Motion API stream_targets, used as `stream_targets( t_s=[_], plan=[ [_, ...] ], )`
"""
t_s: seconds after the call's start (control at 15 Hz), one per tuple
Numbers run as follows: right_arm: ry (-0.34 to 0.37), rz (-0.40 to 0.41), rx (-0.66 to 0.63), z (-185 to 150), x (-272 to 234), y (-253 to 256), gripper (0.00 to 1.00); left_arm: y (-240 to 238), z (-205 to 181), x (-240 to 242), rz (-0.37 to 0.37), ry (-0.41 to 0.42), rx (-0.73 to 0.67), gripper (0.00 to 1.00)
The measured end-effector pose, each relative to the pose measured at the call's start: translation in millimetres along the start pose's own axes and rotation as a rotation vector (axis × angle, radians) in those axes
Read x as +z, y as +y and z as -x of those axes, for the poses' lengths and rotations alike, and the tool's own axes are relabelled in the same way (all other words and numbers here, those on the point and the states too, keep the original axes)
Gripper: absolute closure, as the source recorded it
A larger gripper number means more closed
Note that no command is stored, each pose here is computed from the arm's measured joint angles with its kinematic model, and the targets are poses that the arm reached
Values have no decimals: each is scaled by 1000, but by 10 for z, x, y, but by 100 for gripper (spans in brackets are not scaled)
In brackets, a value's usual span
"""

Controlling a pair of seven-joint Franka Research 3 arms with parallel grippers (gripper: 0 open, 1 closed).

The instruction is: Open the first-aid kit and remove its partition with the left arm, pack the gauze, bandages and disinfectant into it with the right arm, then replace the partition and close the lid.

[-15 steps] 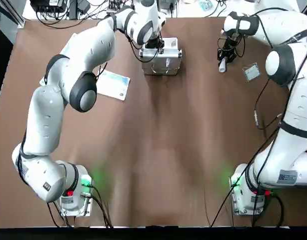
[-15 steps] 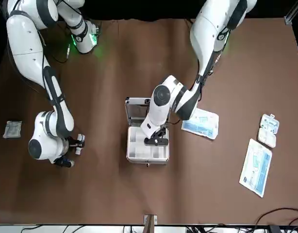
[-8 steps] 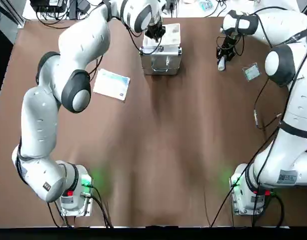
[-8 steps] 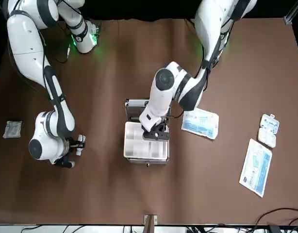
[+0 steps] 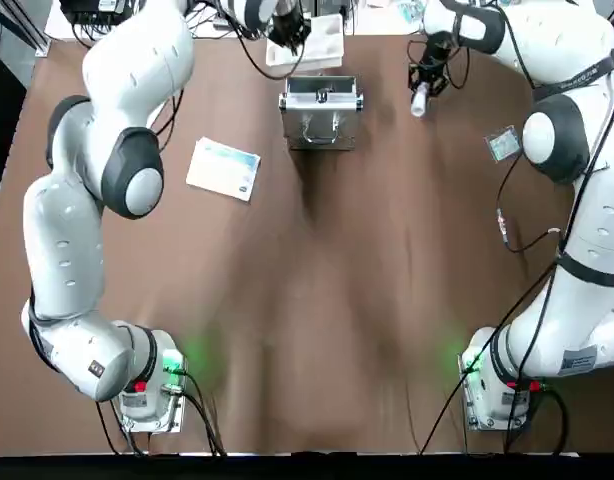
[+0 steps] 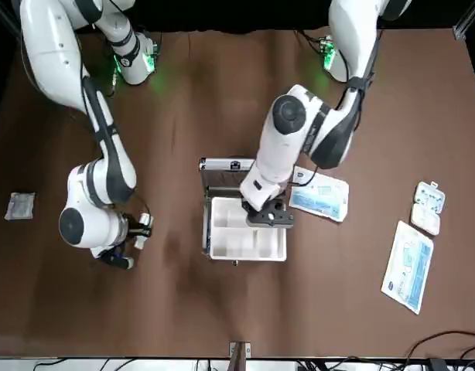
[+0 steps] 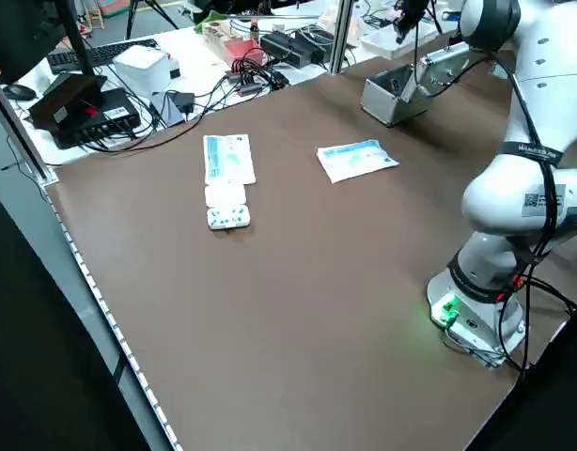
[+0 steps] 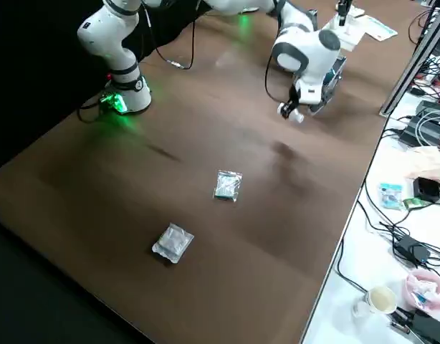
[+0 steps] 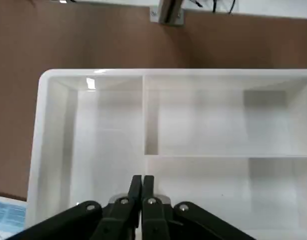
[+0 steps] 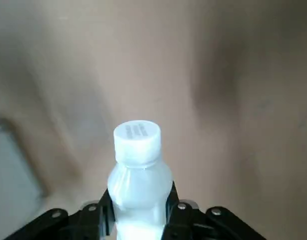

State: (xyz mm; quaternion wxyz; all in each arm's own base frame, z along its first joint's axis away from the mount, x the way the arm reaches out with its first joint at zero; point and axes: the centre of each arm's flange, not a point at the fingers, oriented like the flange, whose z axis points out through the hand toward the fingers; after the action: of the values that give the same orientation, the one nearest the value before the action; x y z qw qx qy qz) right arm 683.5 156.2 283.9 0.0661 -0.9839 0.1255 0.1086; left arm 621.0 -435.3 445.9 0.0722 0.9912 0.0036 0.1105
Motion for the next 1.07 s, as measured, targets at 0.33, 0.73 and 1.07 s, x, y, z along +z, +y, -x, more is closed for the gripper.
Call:
stream_targets(
  t_s=[0.33, 0.73, 1.07],
  plan=[
    [5, -80, 63, 401, -268, -852, 59, -611, -414, -491, -4, 52, -39, 97],
    [64, -198, 74, 815, -232, -1658, 59, -1751, -825, -572, -87, -9, -7, 97],
    [133, -252, 76, 870, -61, -1926, 59, -2576, -959, -368, -127, -69, 27, 97]
  ],
)
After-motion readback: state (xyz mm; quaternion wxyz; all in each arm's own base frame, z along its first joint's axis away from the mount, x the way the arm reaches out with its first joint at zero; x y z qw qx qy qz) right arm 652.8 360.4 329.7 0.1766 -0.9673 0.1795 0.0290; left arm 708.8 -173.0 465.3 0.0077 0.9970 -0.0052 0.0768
